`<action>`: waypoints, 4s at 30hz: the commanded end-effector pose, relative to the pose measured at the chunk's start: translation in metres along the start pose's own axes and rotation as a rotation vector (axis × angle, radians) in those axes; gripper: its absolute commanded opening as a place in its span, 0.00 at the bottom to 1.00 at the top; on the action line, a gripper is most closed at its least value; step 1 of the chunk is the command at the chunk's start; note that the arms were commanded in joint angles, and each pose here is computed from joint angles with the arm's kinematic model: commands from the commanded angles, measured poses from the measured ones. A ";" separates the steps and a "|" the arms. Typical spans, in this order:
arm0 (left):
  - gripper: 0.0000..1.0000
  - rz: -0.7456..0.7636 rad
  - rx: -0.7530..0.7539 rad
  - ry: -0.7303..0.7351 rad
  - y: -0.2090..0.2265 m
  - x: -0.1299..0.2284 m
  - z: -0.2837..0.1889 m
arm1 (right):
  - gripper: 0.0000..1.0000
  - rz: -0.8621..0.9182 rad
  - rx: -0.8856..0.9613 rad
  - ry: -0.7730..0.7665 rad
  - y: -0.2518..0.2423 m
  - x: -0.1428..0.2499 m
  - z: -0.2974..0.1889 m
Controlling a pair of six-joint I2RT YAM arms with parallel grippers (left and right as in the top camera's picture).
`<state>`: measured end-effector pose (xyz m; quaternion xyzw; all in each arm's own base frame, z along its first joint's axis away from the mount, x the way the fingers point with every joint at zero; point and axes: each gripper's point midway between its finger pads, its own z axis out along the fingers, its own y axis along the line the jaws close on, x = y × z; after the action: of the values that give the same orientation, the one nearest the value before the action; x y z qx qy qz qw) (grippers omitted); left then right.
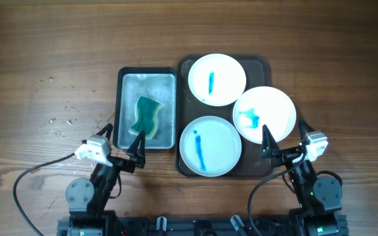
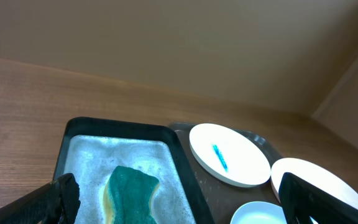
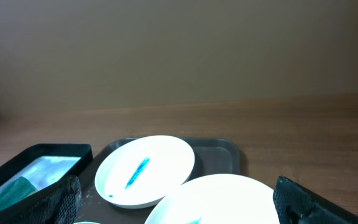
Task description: Clean dirty plates on tray and stack at the side
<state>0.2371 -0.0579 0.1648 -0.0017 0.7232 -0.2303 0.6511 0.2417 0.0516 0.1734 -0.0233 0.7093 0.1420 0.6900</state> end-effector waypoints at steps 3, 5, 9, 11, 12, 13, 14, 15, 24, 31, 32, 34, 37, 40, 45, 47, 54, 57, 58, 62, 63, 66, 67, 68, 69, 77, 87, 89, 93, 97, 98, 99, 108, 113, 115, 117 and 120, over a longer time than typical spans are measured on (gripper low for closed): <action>1.00 0.017 -0.003 -0.001 0.000 0.001 0.000 | 0.99 -0.013 0.013 -0.013 -0.002 -0.003 -0.001; 1.00 0.017 -0.003 -0.001 0.000 0.001 0.000 | 1.00 -0.013 0.013 -0.013 -0.002 -0.003 -0.001; 1.00 0.017 -0.003 -0.001 0.000 0.001 0.000 | 1.00 -0.013 0.013 -0.013 -0.002 -0.003 -0.001; 1.00 0.017 -0.003 -0.001 0.001 0.001 0.000 | 1.00 -0.013 0.013 -0.013 -0.002 -0.003 -0.001; 1.00 0.017 -0.003 -0.001 0.000 0.001 0.000 | 1.00 -0.013 0.013 -0.013 -0.002 -0.003 -0.001; 1.00 0.017 -0.003 -0.001 0.000 0.001 0.000 | 1.00 -0.013 0.013 -0.013 -0.002 -0.003 -0.001; 1.00 0.017 -0.003 -0.001 0.001 0.001 0.000 | 1.00 -0.013 0.013 -0.013 -0.002 -0.003 -0.001; 1.00 0.017 -0.003 -0.001 0.000 0.001 0.000 | 1.00 -0.013 0.013 -0.013 -0.002 -0.003 -0.001; 1.00 0.017 -0.004 -0.001 0.001 0.001 0.000 | 1.00 -0.011 0.014 -0.011 -0.002 -0.002 0.000; 1.00 0.017 0.001 0.001 0.000 0.001 0.000 | 1.00 -0.010 0.013 -0.023 -0.002 -0.005 0.000; 1.00 0.016 0.002 0.001 0.000 0.001 0.000 | 1.00 -0.010 -0.004 -0.024 0.001 -0.006 0.000; 1.00 0.017 0.011 -0.004 -0.002 0.000 0.000 | 1.00 -0.013 -0.049 -0.029 0.009 -0.007 -0.001; 1.00 -0.043 0.011 -0.003 -0.002 0.000 0.000 | 1.00 -0.017 -0.090 -0.023 0.016 -0.006 -0.001; 1.00 -0.136 0.016 -0.002 -0.003 0.000 0.000 | 1.00 -0.019 -0.156 -0.016 0.027 -0.006 -0.003; 1.00 -0.176 0.101 -0.013 -0.020 -0.010 -0.002 | 1.00 -0.029 -0.269 -0.030 0.051 -0.031 -0.011; 1.00 -0.167 0.110 -0.032 -0.025 -0.021 -0.004 | 1.00 -0.031 -0.270 -0.037 0.054 -0.048 -0.013; 1.00 -0.197 0.076 0.042 -0.038 -0.060 -0.004 | 1.00 -0.060 -0.287 0.075 0.070 -0.116 -0.002; 1.00 -0.248 0.019 0.168 -0.037 -0.070 0.007 | 1.00 -0.020 -0.273 0.239 0.073 -0.132 0.018; 1.00 -0.269 -0.005 0.221 -0.036 -0.072 0.012 | 1.00 -0.001 -0.275 0.305 0.074 -0.135 0.025; 1.00 -0.360 -0.117 0.471 -0.032 -0.078 0.031 | 1.00 0.071 -0.251 0.568 0.076 -0.139 0.052; 1.00 -0.371 -0.138 0.528 -0.030 -0.078 0.035 | 1.00 0.080 -0.244 0.607 0.075 -0.139 0.060; 1.00 -0.397 -0.197 0.687 -0.025 -0.075 0.048 | 1.00 0.126 -0.231 0.687 0.074 -0.134 0.084; 1.00 -0.400 -0.209 0.727 -0.023 -0.073 0.052 | 1.00 0.164 -0.223 0.721 0.073 -0.127 0.089; 1.00 -0.403 -0.218 0.758 -0.021 -0.070 0.056 | 1.00 0.208 -0.205 0.759 0.072 -0.117 0.092; 1.00 -0.415 -0.231 0.788 -0.018 -0.065 0.059 | 1.00 0.229 -0.194 0.783 0.070 -0.110 0.096; 0.91 -0.476 -0.304 0.968 -0.003 -0.018 0.063 | 0.99 0.283 -0.165 0.965 0.066 -0.064 0.088; 0.74 -0.068 -0.661 1.278 0.044 0.097 0.067 | 0.82 0.265 -0.200 1.068 0.082 -0.033 0.071; 0.62 -0.015 -0.699 1.321 0.053 0.119 0.070 | 0.82 0.285 -0.183 1.081 0.081 -0.031 0.069; 0.20 0.003 -0.734 1.401 0.068 0.160 0.072 | 0.80 0.286 -0.182 1.085 0.081 -0.031 0.069; 0.04 -0.004 -0.733 1.422 0.069 0.168 0.071 | 0.79 0.285 -0.182 1.084 0.081 -0.031 0.069; 0.04 -0.016 -0.720 1.414 0.066 0.164 0.073 | 0.79 0.285 -0.182 1.084 0.081 -0.031 0.069; 0.04 -0.023 -0.711 1.409 0.063 0.161 0.075 | 0.79 0.285 -0.182 1.083 0.081 -0.031 0.069; 0.60 -0.101 -0.591 1.196 0.038 0.086 0.120 | 0.77 0.285 -0.183 1.083 0.081 -0.031 0.069; 0.67 -0.092 -0.575 1.177 0.046 0.105 0.129 | 0.77 0.285 -0.182 1.084 0.081 -0.031 0.069; 0.67 -0.072 -0.569 1.200 0.053 0.127 0.127 | 0.77 0.285 -0.182 1.085 0.081 -0.031 0.069; 0.57 -0.074 -0.579 1.229 0.059 0.145 0.121 | 0.77 0.286 -0.182 1.086 0.081 -0.031 0.069; 0.15 -0.073 -0.593 1.265 0.065 0.163 0.115 | 0.77 0.285 -0.182 1.084 0.081 -0.031 0.069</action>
<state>0.3590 -0.0910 0.0153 -0.0773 0.9904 -0.0124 0.1138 0.2932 0.1369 0.2184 -0.0575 0.9436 0.2544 0.2037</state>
